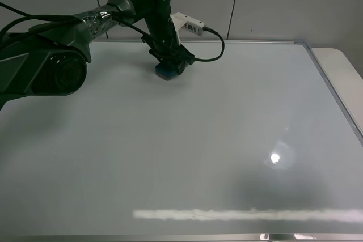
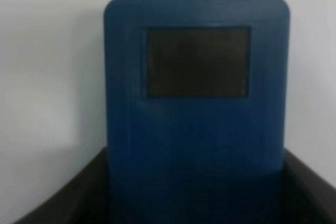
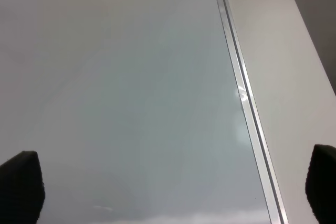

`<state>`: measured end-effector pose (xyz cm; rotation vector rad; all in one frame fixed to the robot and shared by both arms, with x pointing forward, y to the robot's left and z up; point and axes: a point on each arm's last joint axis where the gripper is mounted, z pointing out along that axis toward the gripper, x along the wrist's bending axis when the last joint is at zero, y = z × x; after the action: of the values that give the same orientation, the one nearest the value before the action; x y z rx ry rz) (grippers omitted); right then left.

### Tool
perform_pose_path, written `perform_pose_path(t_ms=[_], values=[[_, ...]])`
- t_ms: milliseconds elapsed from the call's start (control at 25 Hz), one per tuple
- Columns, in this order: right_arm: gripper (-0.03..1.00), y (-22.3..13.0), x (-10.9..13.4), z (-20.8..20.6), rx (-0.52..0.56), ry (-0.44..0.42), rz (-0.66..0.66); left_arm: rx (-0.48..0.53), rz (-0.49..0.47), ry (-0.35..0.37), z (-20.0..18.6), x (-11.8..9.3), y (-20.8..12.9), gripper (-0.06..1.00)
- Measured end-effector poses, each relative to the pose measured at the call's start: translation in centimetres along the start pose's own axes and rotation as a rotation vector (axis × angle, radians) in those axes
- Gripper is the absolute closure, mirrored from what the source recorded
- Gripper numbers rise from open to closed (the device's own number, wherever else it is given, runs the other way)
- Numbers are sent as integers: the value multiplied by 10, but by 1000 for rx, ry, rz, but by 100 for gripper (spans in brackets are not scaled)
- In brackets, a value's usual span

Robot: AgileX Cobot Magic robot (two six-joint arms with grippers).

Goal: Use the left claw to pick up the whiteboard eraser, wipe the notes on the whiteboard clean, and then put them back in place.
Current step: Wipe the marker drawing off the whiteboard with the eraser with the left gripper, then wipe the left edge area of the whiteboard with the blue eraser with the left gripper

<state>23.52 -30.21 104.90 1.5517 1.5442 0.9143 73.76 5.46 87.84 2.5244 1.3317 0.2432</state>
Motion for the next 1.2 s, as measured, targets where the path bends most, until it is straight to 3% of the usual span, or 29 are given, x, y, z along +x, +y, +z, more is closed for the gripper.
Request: perform_pose_path(t_ms=[320, 520, 800, 1200], values=[[-3, 0, 0, 0, 0, 0, 0, 5, -20, 0, -1, 8, -2, 40], [-3, 0, 0, 0, 0, 0, 0, -3, 4, 14, -5, -7, 4, 40], [-3, 0, 0, 0, 0, 0, 0, -11, 74, -9, -4, -50, 9, 40], [-3, 0, 0, 0, 0, 0, 0, -14, 88, 32, -8, -51, 11, 40]])
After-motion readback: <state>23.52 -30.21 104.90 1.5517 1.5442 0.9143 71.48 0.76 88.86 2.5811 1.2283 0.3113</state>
